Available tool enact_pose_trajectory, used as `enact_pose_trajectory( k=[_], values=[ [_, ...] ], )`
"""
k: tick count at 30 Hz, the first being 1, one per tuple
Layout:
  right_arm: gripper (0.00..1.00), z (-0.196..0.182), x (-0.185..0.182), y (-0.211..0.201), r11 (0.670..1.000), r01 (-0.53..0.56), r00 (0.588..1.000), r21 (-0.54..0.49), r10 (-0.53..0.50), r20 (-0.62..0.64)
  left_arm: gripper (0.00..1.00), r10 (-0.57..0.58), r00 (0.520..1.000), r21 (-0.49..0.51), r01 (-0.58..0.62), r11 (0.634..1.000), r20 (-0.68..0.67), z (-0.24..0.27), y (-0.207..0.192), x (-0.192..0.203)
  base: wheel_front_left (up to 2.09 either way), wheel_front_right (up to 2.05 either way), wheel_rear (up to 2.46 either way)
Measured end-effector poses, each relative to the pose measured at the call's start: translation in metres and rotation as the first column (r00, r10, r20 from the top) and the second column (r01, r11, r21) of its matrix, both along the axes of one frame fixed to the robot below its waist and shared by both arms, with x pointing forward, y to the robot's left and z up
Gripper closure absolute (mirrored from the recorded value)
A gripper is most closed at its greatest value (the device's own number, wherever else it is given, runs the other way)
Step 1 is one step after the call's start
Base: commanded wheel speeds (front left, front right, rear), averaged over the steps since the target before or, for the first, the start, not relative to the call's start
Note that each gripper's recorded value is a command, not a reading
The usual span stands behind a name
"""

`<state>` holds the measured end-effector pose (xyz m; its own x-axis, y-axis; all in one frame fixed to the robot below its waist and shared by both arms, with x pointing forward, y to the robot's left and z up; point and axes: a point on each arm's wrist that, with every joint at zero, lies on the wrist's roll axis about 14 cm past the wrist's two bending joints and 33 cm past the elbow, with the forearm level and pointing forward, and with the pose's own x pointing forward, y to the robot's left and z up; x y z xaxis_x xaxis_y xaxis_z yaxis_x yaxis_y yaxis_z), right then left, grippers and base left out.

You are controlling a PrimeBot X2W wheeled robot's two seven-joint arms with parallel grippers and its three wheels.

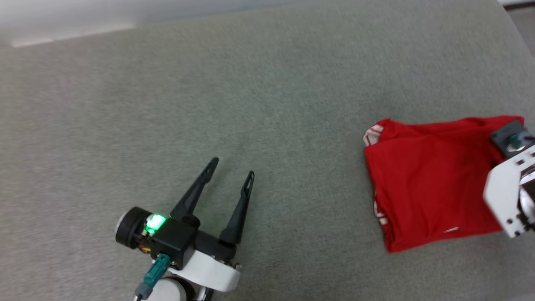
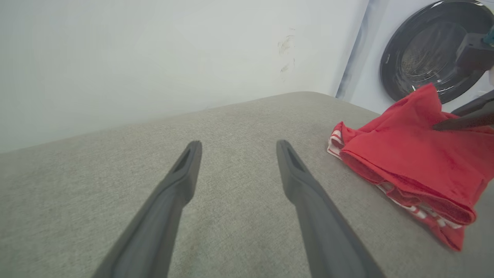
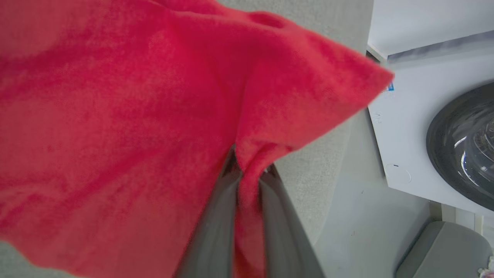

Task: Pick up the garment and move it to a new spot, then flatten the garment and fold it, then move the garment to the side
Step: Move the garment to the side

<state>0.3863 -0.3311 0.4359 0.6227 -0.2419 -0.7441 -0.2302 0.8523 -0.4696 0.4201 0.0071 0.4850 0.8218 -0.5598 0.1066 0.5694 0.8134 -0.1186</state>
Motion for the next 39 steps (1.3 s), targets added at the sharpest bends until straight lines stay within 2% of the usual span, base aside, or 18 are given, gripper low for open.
enact_pose_trajectory(
  k=[5, 6, 7, 14, 21, 29, 30, 31, 33, 35, 36, 39],
  values=[
    [1.00, -0.003, 0.002, -0.057, 0.992, 0.074, 0.997, -0.107, -0.076, -0.008, 0.00, -0.068, 0.998, -0.013, 0.068, 0.998, -0.002, -0.014, -0.016, 0.016, 0.00, 0.00, 0.00],
    [1.00, -0.003, 0.002, -0.057, 0.992, 0.074, 0.997, -0.107, -0.076, -0.008, 0.00, -0.068, 0.998, -0.013, 0.068, 0.998, -0.002, -0.014, -0.016, 0.016, 0.00, 0.00, 0.00],
    [1.00, -0.003, 0.002, -0.082, 0.982, 0.096, 0.995, -0.161, -0.099, -0.011, 0.00, -0.088, 0.996, -0.015, 0.088, 0.996, -0.003, -0.021, -0.021, 0.022, 0.00, 0.00, 0.00],
    [1.00, -0.013, 0.006, -0.138, 0.952, 0.124, 0.990, -0.281, -0.136, -0.022, 0.00, -0.123, 0.992, -0.026, 0.123, 0.992, -0.011, -0.045, -0.027, 0.041, 0.00, 0.00, 0.00],
    [1.00, -0.023, 0.010, -0.174, 0.928, 0.166, 0.984, -0.334, -0.180, -0.011, 0.00, -0.110, 0.994, -0.043, 0.109, 0.993, -0.010, -0.057, -0.023, 0.054, 0.00, 0.00, 0.00],
    [1.00, -0.031, 0.023, -0.177, 0.927, 0.204, 0.978, -0.314, -0.203, 0.037, 0.00, -0.096, 0.995, -0.031, 0.095, 0.995, -0.021, -0.062, -0.018, 0.055, 0.00, 0.00, 0.00],
    [0.04, -0.030, 0.024, -0.176, 0.927, 0.198, 0.980, -0.317, -0.196, 0.040, 0.00, -0.094, 0.995, -0.031, 0.094, 0.995, -0.020, -0.061, -0.018, 0.055, 0.00, 0.00, 0.00],
    [0.00, -0.029, 0.025, -0.175, 0.929, 0.199, 0.980, -0.313, -0.194, 0.050, 0.00, -0.092, 0.996, -0.032, 0.091, 0.995, -0.020, -0.059, -0.017, 0.054, 0.00, 0.00, 0.00],
    [0.00, -0.026, 0.027, -0.174, 0.930, 0.195, 0.981, -0.313, -0.185, 0.062, 0.00, -0.089, 0.996, -0.033, 0.088, 0.996, -0.018, -0.057, -0.017, 0.054, 0.00, 0.00, 0.00],
    [0.00, -0.010, 0.040, -0.169, 0.928, 0.139, 0.989, -0.345, -0.110, 0.102, 0.00, -0.071, 0.997, -0.051, 0.070, 0.996, -0.003, -0.043, -0.016, 0.053, 0.00, 0.00, 0.00],
    [0.00, -0.010, 0.040, -0.169, 0.928, 0.139, 0.989, -0.345, -0.110, 0.102, 0.00, -0.071, 0.997, -0.051, 0.070, 0.996, -0.003, -0.043, -0.016, 0.053, 0.00, 0.00, 0.00],
    [0.00, 0.014, 0.058, -0.154, 0.941, 0.118, 0.978, -0.317, -0.055, 0.201, 0.00, -0.039, 0.999, -0.071, 0.040, 0.997, 0.023, -0.021, -0.012, 0.050, 0.00, 0.00, 0.00]
  ],
)
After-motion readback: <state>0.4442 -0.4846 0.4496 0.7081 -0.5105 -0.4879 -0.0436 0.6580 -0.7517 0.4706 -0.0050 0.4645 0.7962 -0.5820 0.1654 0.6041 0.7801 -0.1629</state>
